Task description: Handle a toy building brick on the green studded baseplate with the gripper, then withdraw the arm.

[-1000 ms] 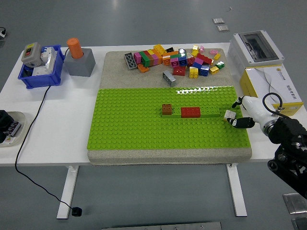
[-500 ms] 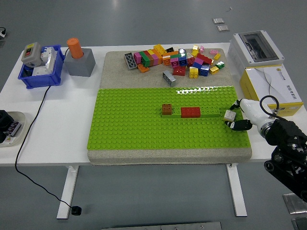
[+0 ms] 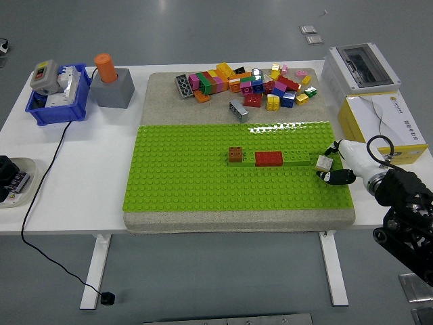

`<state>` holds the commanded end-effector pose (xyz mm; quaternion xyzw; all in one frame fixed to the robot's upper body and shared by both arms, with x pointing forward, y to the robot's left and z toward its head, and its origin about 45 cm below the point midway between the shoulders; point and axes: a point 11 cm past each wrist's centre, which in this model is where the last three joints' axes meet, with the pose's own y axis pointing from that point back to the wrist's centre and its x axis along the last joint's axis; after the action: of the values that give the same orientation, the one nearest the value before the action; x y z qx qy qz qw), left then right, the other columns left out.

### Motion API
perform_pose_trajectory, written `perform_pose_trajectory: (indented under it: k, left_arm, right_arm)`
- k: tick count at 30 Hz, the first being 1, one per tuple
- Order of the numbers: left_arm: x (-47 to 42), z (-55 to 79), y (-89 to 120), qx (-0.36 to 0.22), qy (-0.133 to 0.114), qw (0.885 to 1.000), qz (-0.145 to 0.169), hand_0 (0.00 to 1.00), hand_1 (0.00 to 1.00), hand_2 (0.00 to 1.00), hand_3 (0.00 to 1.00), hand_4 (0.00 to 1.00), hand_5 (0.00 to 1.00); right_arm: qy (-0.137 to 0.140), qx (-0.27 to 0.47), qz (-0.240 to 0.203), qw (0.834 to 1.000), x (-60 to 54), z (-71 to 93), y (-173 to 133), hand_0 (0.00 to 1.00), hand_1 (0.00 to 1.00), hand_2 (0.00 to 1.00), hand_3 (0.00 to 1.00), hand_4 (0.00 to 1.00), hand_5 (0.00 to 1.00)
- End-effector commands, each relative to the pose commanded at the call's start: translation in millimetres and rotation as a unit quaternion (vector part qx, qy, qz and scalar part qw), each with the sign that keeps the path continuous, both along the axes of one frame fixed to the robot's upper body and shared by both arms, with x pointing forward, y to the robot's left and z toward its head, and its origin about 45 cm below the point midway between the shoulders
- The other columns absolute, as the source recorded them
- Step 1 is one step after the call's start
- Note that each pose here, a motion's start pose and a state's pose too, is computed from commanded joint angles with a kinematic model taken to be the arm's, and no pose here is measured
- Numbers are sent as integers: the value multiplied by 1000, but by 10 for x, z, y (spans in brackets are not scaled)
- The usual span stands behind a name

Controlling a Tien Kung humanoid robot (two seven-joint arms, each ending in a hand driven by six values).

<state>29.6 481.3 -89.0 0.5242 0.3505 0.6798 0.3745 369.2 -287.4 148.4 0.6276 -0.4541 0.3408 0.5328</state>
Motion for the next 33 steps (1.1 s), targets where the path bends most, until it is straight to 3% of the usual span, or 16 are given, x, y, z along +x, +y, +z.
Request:
perform_pose_trajectory:
  k: [6,7,33]
  left_arm:
    - [-12,2,7,1,1,1000,0,652,610,587,625,641,155]
    - [-12,2,8,1,1,1000,0,652,610,587,624,641,155]
    - [34,2,-3,0,-2,1000,-4,652,610,587,623,644,158]
  right_arm:
    - [2,1,1,1000,-5,-13,4,746,722,766,656,786,416]
    - [1,1,2,1000,-5,-12,7,746,722,762,610,768,396]
    - [-3,7,-3,1000,-9,-45,-14,741,714,742,555,740,373]
